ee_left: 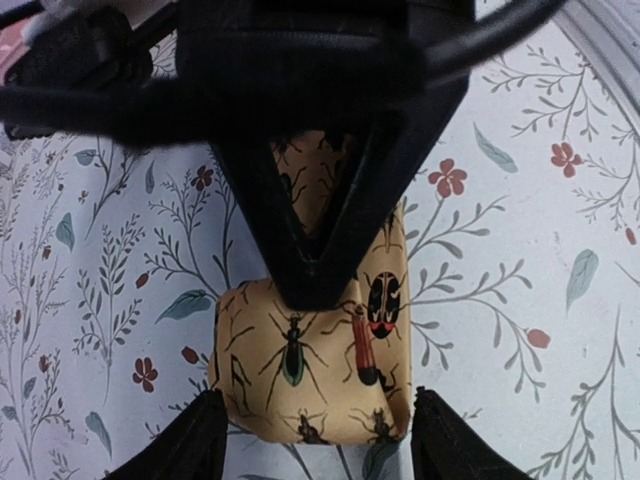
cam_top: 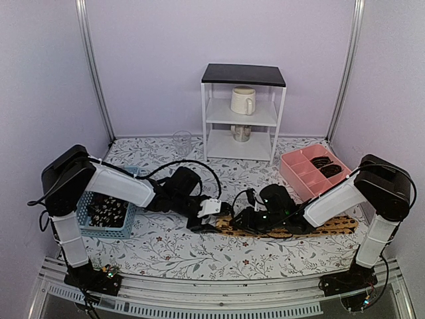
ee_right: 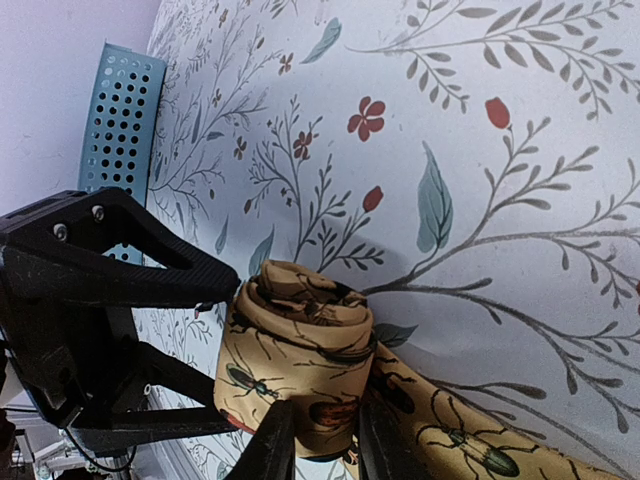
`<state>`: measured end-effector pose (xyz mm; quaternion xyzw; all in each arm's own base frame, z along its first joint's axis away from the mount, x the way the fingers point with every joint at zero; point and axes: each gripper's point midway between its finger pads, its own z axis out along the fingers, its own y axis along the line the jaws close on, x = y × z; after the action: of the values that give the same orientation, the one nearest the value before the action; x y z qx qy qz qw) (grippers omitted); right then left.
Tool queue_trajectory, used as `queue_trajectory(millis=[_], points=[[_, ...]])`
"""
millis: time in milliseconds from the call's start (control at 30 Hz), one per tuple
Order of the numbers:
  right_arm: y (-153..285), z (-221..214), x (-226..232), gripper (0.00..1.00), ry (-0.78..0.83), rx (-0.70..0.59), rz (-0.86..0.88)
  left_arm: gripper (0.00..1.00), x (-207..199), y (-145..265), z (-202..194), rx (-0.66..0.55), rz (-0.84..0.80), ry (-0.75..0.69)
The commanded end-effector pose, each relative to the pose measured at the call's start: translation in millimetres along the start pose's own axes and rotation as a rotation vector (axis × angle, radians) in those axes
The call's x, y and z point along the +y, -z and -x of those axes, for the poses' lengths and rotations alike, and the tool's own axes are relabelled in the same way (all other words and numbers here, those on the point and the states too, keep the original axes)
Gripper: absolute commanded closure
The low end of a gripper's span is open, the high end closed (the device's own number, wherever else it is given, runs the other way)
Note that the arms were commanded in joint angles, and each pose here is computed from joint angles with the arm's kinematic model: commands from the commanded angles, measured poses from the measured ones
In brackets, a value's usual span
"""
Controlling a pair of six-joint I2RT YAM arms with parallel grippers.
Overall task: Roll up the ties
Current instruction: Roll the tie at the center of the board.
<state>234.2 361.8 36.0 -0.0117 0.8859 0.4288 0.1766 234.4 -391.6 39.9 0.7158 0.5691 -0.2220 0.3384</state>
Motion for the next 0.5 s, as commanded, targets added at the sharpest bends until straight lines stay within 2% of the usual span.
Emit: queue_trajectory(millis=[0, 167, 300, 367, 433, 467], points=[[-1.1, 2.5, -1.4, 0.77, -0.002, -0.008, 0.005, 0.36, 3.1, -9.2, -0.7, -0.024, -0.035, -0.005], [-1.0, 3.2, -1.4, 0.77, -0.001, -0.011, 0.005, 0.38, 5.1, -15.9, -2.1, -0.026, -0.049, -0.016], [-0.1, 3.4, -1.6, 0.77, -0.003, -0.011, 0.006, 0.43, 8.6, -13.4, 7.6, -0.057, -0.067, -0.023], [1.5, 4.5, -0.6, 0.77, -0.003, -0.016, 0.008, 0.5, 6.6, -12.6, 8.2, -0.066, -0.082, -0.029], [3.6, 4.9, -0.3, 0.77, -0.005, -0.019, 0.009, 0.62, 3.1, -12.4, 7.5, -0.069, -0.095, -0.039], [4.6, 5.9, 0.0, 0.77, -0.007, -0.022, 0.011, 0.65, 2.0, -12.7, 6.3, -0.067, -0.098, -0.039]])
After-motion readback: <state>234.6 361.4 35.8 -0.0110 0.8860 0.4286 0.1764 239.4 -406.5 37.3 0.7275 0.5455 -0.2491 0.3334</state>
